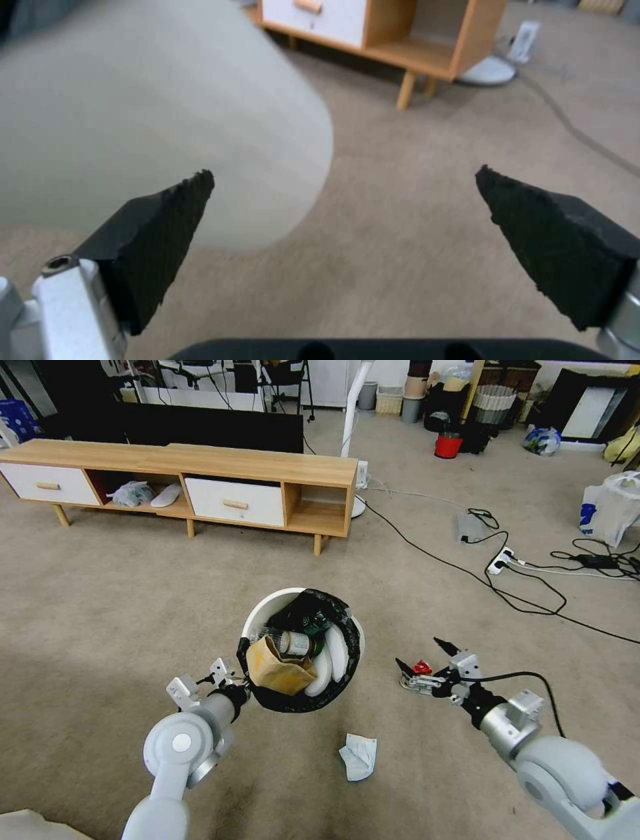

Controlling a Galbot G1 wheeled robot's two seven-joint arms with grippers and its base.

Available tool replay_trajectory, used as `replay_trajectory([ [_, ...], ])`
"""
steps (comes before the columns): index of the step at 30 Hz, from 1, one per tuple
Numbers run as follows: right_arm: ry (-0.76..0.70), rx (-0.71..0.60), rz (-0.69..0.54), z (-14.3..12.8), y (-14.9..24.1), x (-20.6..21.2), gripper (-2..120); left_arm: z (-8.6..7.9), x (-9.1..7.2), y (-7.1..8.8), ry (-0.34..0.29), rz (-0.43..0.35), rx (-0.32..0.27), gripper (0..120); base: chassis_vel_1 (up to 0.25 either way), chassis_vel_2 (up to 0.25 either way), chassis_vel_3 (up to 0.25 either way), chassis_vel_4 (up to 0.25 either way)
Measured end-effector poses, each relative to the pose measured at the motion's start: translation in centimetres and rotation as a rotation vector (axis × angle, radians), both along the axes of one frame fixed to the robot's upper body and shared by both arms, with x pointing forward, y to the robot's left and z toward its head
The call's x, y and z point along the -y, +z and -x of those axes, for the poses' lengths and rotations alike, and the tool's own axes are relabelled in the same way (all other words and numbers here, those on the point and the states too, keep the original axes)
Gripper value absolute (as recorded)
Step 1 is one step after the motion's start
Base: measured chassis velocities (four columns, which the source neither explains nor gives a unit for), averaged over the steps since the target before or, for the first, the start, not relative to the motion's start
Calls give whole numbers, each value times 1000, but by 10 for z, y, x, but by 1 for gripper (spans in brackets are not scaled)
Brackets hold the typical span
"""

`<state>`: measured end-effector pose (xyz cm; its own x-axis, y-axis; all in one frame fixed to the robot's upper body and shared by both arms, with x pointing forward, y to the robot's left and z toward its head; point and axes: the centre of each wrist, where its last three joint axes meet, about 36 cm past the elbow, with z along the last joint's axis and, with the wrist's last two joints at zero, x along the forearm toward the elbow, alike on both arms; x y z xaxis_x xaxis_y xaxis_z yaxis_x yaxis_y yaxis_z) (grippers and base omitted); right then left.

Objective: Pick up the trash bin and place the garbage on the floor into it.

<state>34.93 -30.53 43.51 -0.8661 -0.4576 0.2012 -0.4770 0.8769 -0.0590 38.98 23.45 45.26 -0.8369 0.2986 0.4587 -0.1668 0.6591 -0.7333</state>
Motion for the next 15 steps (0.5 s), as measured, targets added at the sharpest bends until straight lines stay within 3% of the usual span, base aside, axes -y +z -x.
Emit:
replay_trajectory([
  [7,12,-74,27,1,-16,4,100,-2,-3,-2,3,-6,-3,0,0,0,0,0],
  [15,12,-183,48,1,-32,9,100,-4,4,-5,-9,3,-7,0,0,0,0,0],
])
